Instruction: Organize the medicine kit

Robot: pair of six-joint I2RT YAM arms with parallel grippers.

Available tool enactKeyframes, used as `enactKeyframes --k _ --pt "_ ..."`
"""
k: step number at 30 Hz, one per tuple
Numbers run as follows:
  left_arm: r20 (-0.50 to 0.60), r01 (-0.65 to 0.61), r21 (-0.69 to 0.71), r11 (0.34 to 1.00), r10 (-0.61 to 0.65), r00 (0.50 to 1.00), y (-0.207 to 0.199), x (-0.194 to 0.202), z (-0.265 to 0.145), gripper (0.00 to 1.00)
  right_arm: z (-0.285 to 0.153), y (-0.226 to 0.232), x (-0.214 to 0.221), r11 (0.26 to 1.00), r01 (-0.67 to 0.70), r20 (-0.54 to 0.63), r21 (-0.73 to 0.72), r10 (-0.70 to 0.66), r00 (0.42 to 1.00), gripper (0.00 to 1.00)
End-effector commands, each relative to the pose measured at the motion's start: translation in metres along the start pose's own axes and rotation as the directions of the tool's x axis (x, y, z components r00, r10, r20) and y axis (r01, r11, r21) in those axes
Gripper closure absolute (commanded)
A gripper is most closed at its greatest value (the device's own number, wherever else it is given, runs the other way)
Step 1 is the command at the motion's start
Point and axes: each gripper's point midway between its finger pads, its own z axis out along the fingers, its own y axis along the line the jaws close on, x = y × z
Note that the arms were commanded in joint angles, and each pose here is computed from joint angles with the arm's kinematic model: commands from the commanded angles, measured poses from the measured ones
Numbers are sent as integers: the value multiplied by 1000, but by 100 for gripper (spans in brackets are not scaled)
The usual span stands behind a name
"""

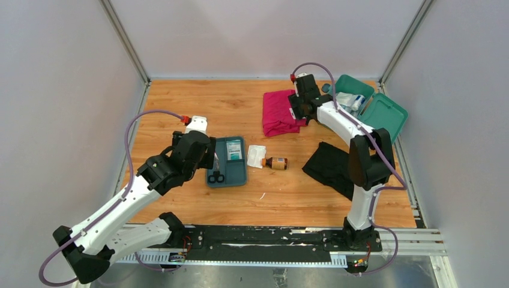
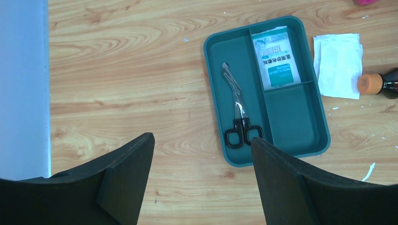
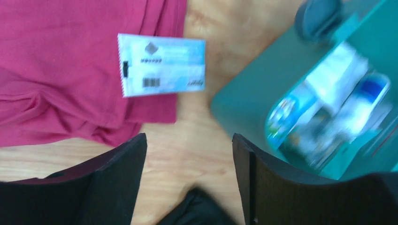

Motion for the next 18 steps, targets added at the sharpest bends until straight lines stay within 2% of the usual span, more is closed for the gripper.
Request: enactKeyframes --k 1,4,7,11,18 --pt "42 23 23 999 -24 999 -7 -15 -1 19 19 2 -38 963 257 235 -81 -232 944 31" --pt "47 12 13 1000 -13 999 -5 -14 1 19 30 10 -36 905 421 328 -54 -382 864 34" --pt "42 2 7 1000 -2 999 -5 -11 4 19 42 18 -27 846 527 344 -75 -474 810 34" --pt "35 -17 -2 1000 17 999 -4 -8 6 19 62 22 -14 794 602 319 -86 -550 772 34" --pt "33 -26 -10 1000 27 999 -3 -7 7 19 87 22 -7 765 641 268 -66 -605 750 34"
